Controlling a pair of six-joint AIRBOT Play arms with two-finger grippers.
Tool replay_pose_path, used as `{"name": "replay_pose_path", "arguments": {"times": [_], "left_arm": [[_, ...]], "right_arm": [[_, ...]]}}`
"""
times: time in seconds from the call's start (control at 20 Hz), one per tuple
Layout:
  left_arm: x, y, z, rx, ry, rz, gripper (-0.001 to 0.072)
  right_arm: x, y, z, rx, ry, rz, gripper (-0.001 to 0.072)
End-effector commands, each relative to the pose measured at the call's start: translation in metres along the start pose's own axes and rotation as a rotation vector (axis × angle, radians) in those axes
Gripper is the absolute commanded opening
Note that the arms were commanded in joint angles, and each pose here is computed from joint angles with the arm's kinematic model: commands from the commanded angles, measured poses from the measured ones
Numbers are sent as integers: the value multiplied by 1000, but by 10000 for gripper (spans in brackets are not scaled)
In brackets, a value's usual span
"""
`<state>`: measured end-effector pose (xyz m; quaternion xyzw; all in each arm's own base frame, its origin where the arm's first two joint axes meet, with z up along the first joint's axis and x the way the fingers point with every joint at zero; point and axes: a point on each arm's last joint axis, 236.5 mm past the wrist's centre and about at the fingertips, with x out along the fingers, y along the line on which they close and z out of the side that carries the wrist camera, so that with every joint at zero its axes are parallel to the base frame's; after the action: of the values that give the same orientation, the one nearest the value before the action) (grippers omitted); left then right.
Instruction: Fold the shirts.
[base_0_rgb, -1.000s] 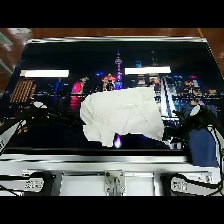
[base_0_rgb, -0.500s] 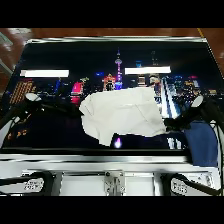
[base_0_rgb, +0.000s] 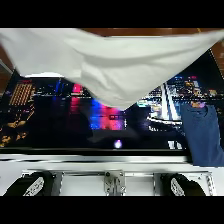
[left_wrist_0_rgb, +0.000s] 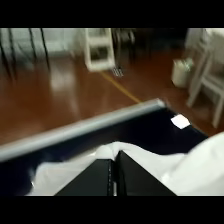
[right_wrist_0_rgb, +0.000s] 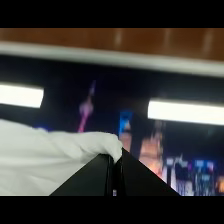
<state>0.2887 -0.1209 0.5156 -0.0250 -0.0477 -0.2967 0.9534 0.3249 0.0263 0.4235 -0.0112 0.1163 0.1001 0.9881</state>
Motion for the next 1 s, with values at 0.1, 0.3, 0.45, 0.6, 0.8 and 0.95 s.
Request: {"name": "replay_pose_path", "arguments": {"times": [0.1,0.3,0.45,0.6,0.8,0.95], "left_arm": [[-135,-58,104,175,-262,267,41],[-150,-30,37,162,32,410,41],[-151,-7,0,132,179,470,41],[-133,20,-43,68,304,480,41],[-95,70,-149,-90,570,468,41],[-60,116,-241,-218,740,469,41]], "right_arm": [[-139,47,98,-20,-386,-13,73],[-138,41,69,-28,-270,-52,73],[-126,18,36,16,-118,-134,73],[-90,7,-5,96,86,-121,73],[-10,-13,-94,227,512,-72,73],[71,-41,-176,322,740,-72,73]]}}
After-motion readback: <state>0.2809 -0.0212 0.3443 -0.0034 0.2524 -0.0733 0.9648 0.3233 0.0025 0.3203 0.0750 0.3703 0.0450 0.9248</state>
